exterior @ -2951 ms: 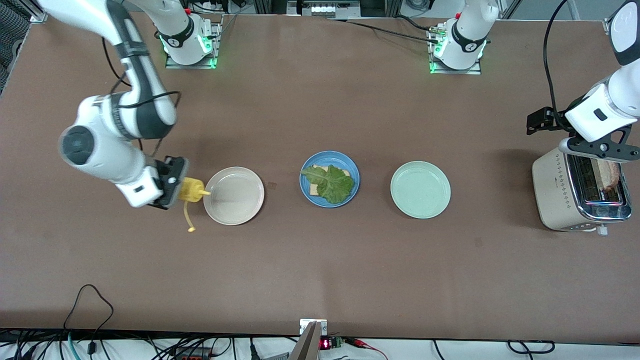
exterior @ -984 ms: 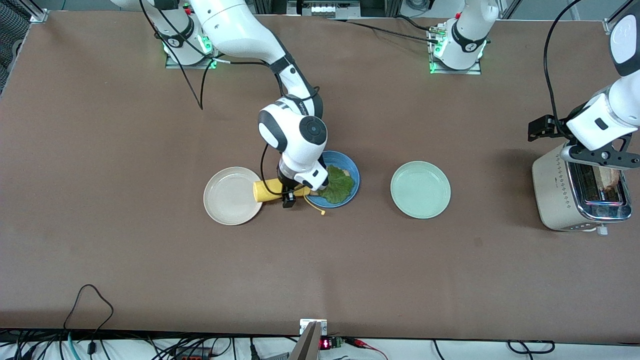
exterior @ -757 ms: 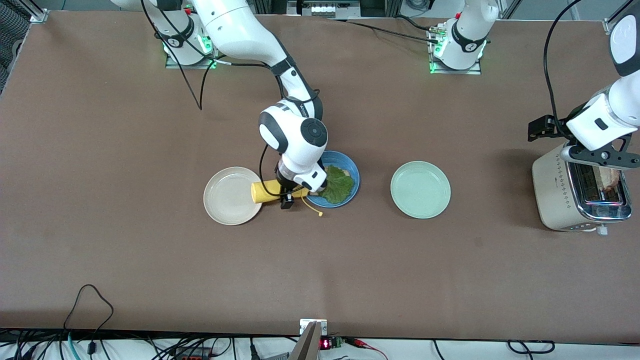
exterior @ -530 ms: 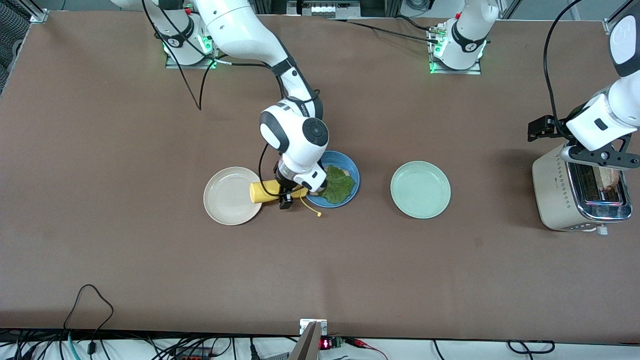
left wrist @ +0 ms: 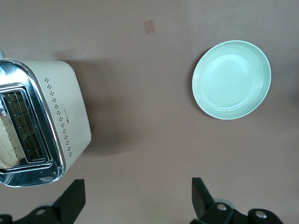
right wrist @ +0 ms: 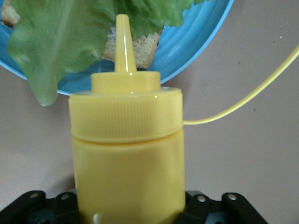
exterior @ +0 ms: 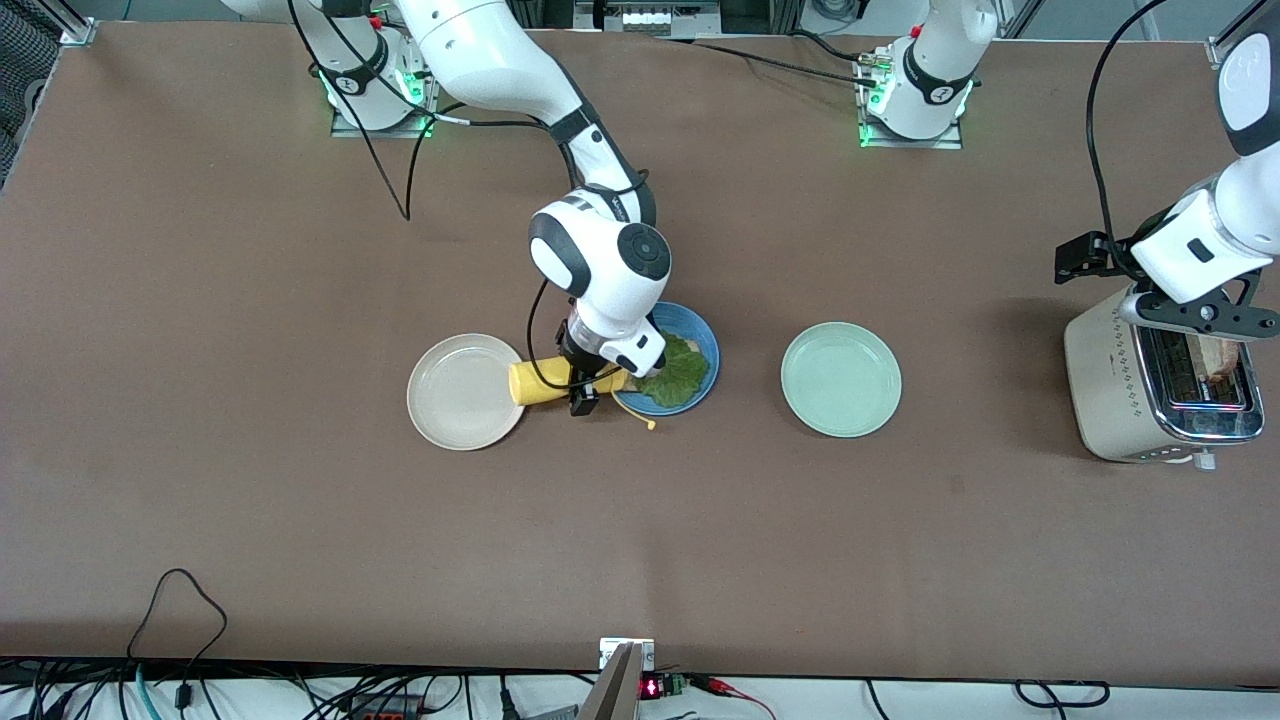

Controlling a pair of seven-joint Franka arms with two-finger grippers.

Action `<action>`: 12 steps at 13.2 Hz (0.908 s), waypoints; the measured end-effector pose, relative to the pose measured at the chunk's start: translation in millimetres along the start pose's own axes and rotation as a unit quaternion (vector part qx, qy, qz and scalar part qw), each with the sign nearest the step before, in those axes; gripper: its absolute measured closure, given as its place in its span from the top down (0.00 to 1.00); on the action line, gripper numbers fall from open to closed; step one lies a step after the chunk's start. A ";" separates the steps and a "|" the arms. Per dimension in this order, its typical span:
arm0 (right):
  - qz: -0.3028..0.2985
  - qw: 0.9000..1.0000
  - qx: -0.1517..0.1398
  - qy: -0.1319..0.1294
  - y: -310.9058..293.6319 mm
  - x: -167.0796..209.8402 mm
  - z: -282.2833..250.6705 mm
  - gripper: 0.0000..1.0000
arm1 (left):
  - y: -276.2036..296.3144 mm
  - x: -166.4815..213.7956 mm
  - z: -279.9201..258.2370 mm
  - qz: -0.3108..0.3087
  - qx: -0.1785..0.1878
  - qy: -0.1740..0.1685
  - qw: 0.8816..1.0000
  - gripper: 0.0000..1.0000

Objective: Make sandwich in blue plate with both arms

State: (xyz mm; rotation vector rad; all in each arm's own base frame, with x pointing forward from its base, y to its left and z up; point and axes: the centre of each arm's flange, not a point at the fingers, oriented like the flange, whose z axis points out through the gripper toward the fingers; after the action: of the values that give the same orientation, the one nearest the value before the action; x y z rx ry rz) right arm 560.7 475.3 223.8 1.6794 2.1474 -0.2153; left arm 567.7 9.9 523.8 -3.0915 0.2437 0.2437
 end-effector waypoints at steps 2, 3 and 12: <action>-0.004 1.000 -0.001 0.000 -2.9 5.0 -1.6 0.45 | 0.0 0.1 0.1 0.000 0.000 0.000 1.000 1.00; -0.006 1.000 -0.001 -0.001 -4.7 8.2 -1.6 0.45 | 0.0 0.1 0.1 0.000 0.000 0.000 1.000 1.00; 0.053 0.998 -0.010 0.008 28.3 -49.0 -33.8 0.45 | 0.0 0.9 1.8 0.000 0.000 -0.002 1.000 1.00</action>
State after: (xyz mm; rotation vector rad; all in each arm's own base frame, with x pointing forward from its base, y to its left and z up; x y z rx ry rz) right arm 589.9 451.2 277.7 1.7844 2.0572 -0.1496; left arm 568.3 9.9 521.9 -3.0913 0.2439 0.2489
